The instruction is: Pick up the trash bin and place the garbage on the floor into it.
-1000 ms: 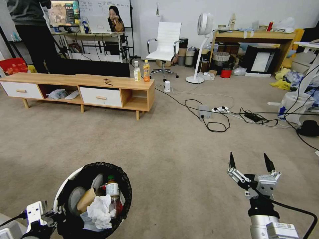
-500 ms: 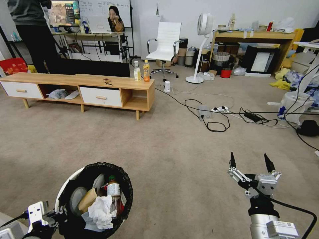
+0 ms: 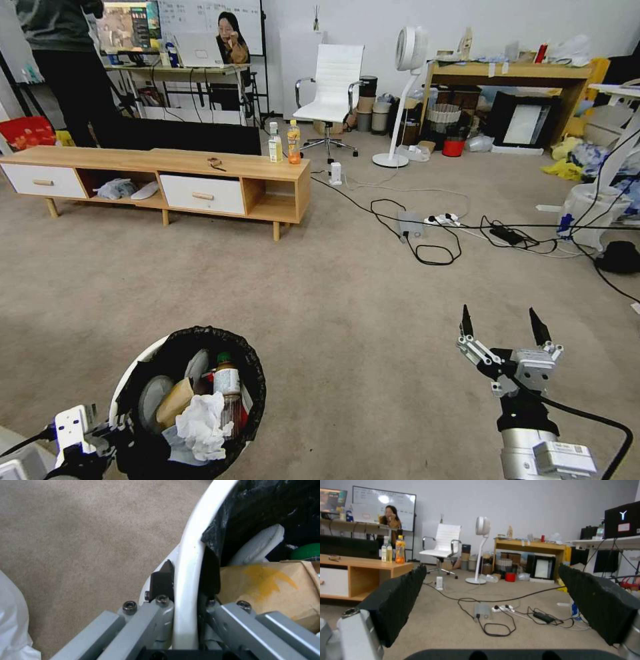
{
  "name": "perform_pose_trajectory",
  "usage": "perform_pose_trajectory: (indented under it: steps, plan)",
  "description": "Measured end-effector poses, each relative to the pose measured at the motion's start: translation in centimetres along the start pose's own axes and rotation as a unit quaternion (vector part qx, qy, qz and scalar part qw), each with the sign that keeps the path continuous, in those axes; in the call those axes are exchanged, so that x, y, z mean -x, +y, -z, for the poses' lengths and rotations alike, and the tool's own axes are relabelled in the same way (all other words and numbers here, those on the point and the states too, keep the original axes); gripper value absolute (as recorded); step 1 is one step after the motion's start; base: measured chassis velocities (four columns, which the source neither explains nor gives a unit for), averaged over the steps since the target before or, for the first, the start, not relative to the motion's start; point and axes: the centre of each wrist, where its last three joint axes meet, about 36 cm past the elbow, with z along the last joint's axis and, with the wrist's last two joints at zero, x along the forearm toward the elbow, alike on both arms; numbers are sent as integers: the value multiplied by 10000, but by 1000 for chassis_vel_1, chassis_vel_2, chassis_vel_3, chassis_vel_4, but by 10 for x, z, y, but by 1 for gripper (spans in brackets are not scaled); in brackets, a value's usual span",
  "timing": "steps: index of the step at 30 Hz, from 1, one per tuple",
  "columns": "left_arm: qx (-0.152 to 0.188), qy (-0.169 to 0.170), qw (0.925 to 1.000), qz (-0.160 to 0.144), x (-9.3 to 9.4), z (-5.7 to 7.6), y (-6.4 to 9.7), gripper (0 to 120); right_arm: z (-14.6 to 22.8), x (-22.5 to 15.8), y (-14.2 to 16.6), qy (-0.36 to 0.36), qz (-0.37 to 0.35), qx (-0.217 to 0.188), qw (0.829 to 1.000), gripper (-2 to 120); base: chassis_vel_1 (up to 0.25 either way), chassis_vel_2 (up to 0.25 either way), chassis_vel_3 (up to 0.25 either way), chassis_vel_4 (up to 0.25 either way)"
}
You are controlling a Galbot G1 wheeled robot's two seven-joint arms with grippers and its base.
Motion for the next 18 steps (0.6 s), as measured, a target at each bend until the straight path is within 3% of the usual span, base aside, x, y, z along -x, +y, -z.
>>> perform_pose_trajectory:
  steps: [18]
  plan:
    - [17, 5, 10000, -43, -1, -1, 2, 1, -3, 1, 0, 10, 21, -3, 10000, 100, 0, 0, 0, 0]
